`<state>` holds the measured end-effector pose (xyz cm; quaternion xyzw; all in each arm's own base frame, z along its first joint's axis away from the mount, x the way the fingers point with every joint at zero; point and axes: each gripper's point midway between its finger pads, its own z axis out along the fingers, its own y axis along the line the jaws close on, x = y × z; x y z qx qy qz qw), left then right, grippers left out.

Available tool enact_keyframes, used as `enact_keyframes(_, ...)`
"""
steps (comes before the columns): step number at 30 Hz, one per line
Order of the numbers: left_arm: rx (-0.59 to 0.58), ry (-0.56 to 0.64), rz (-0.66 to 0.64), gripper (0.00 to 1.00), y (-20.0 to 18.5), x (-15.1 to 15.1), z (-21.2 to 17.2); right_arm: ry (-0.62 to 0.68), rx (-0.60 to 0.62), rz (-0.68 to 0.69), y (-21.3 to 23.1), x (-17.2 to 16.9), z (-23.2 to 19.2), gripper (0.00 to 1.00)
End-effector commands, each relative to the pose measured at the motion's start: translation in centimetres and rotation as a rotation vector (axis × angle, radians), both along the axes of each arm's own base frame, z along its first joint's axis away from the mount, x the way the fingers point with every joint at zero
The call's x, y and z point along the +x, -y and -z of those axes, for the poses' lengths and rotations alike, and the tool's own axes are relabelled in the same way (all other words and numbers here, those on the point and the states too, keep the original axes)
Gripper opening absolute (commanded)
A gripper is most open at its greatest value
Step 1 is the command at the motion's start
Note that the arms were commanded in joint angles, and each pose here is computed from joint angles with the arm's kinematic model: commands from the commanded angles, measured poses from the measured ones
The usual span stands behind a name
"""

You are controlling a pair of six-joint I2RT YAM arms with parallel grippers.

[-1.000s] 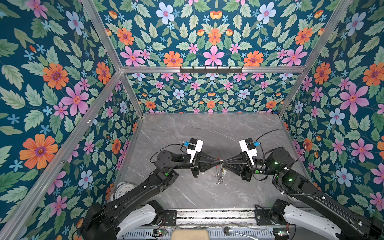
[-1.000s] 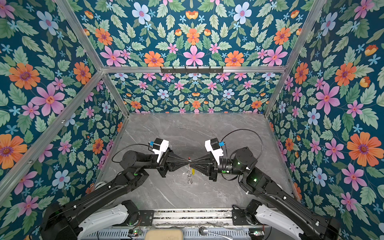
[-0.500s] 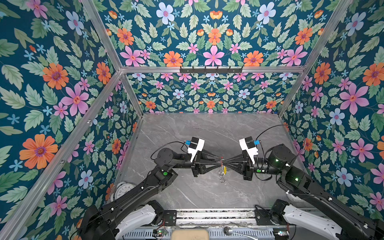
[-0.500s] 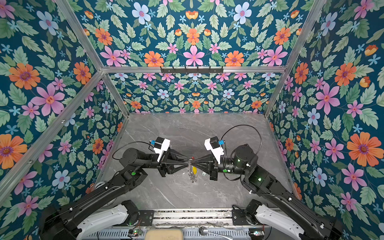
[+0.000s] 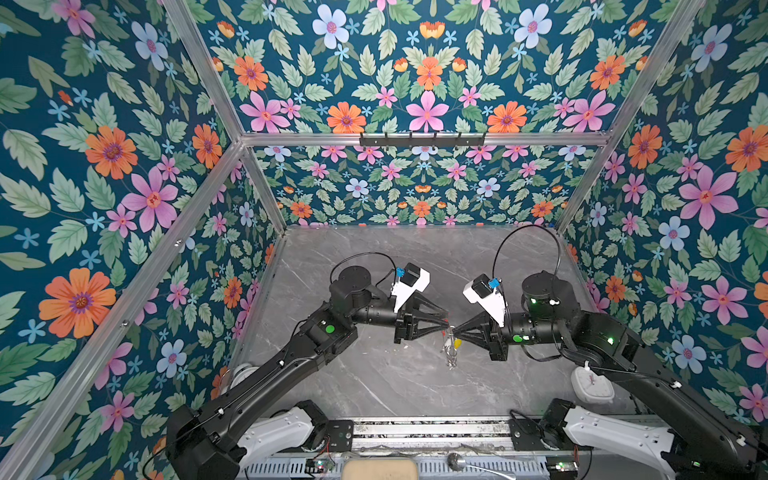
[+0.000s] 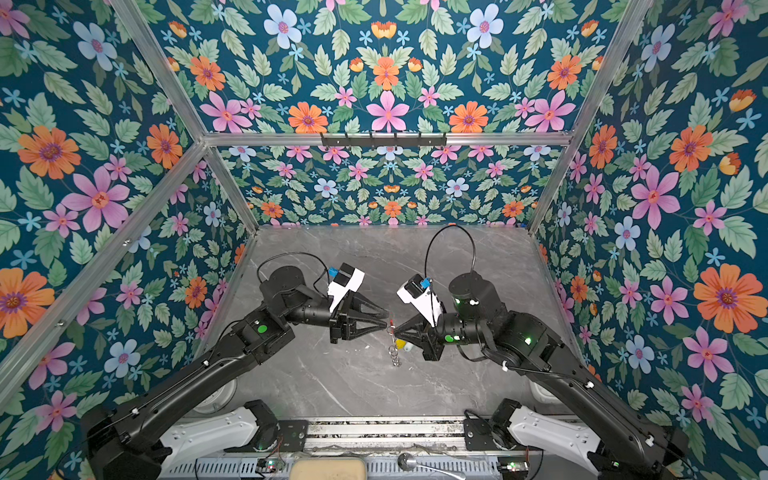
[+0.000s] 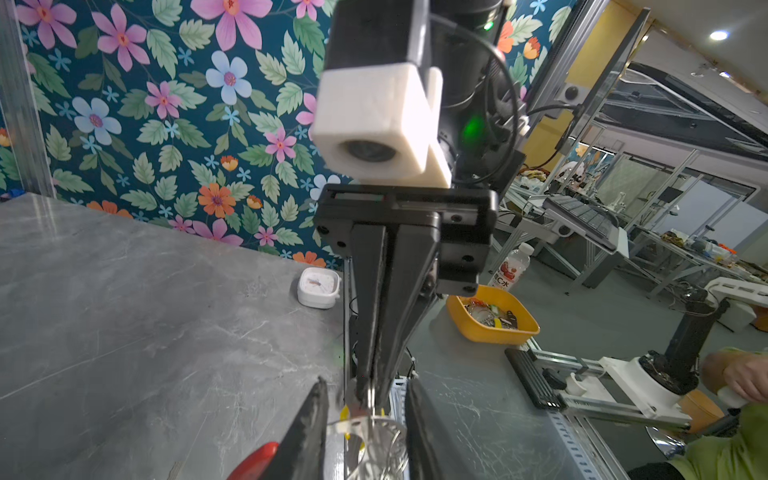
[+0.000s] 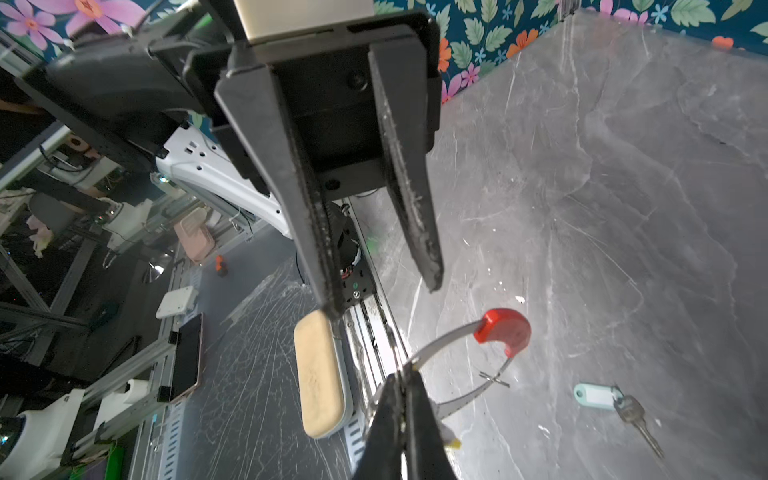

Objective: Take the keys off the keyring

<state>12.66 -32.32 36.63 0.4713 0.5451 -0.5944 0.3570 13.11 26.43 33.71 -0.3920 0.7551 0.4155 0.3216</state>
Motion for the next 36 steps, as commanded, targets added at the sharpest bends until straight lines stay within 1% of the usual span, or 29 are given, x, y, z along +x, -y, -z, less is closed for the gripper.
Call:
enact_keyframes(1,0.041,-0.003,0.039,0.34,0.0,-0.4,0.8,0.017,-0.072,0.007,0.4,0.0,0.9,0.0)
enact_keyframes(7,0.062,-0.018,0.066,0.29,0.4,-0.4,1.2,0.057,-0.105,0.016,0.0,0.2,1.0,0.0)
enact_keyframes(17,0.086,-0.037,0.091,0.28,0.6,-0.5,1.8,0.097,-0.102,0.066,-0.2,1.4,0.2,0.0)
enact_keyframes(25,0.09,-0.04,0.102,0.19,0.8,-0.5,2.1,0.092,-0.134,0.111,-0.4,2.5,0.7,0.0)
enact_keyframes(29,0.091,-0.04,0.105,0.17,0.8,-0.5,2.2,0.095,-0.138,0.122,-0.5,2.7,0.6,0.0)
enact_keyframes(33,0.089,-0.036,0.105,0.1,0.9,-0.5,2.1,0.102,-0.13,0.135,-0.5,3.0,0.4,0.0)
enact_keyframes(36,0.084,-0.025,0.103,0.01,0.9,-0.5,2.0,0.104,-0.118,0.135,-0.7,3.0,0.2,0.0)
